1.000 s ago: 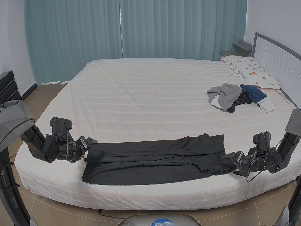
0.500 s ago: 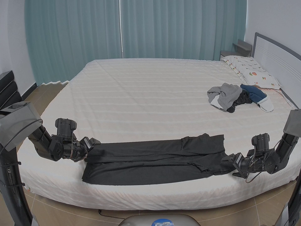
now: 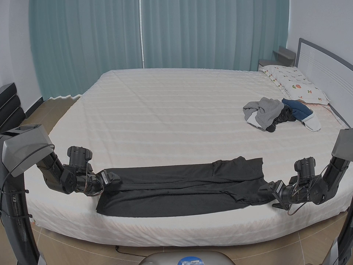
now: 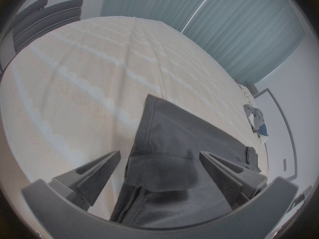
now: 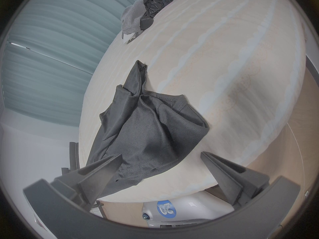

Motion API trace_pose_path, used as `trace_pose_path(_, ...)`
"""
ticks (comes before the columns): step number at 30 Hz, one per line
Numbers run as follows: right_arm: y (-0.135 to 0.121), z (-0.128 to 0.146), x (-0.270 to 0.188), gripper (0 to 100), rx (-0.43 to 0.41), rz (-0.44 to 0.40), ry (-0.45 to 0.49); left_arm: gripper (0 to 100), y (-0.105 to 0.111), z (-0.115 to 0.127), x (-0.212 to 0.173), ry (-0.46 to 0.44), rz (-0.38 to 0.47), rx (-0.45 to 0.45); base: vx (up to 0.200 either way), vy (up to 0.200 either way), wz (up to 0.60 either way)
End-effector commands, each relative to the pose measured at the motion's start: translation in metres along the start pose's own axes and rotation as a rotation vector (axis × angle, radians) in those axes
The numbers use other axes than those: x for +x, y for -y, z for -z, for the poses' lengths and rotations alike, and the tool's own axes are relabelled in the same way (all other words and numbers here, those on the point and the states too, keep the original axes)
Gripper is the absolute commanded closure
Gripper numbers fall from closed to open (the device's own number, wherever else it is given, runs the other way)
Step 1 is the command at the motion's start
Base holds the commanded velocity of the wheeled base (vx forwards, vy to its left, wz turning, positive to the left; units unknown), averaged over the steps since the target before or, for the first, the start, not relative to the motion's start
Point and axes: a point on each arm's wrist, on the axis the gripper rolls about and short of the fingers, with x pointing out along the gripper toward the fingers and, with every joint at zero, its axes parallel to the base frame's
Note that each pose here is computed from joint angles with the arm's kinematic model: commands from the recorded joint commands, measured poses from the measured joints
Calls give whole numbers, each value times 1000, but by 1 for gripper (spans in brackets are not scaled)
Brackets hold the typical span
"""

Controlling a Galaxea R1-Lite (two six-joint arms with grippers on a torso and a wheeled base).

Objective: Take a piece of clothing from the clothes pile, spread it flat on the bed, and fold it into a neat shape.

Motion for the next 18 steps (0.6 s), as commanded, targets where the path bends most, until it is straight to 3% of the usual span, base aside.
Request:
trace_pose_path(1,0,0,0,0,0,-1,0,0,-1,7,0,-13,-2,13,0,0,0)
trace_pose_path(6,-1,0,-2,0,-2,-3,2,0,8,14,1,38,52,54,0,0,0)
trace_pose_path(16,-1,0,-3,0,-3,-5,4,0,13,26,-2,10,50,74,0,0,0)
trace_pose_path(17,-1,0,-3,0,-3,-5,4,100,13,26,-2,10,50,74,0,0,0)
trace_pose_path(18,-1,0,-3,0,-4,-6,5,100,13,26,-2,10,50,74,0,0,0)
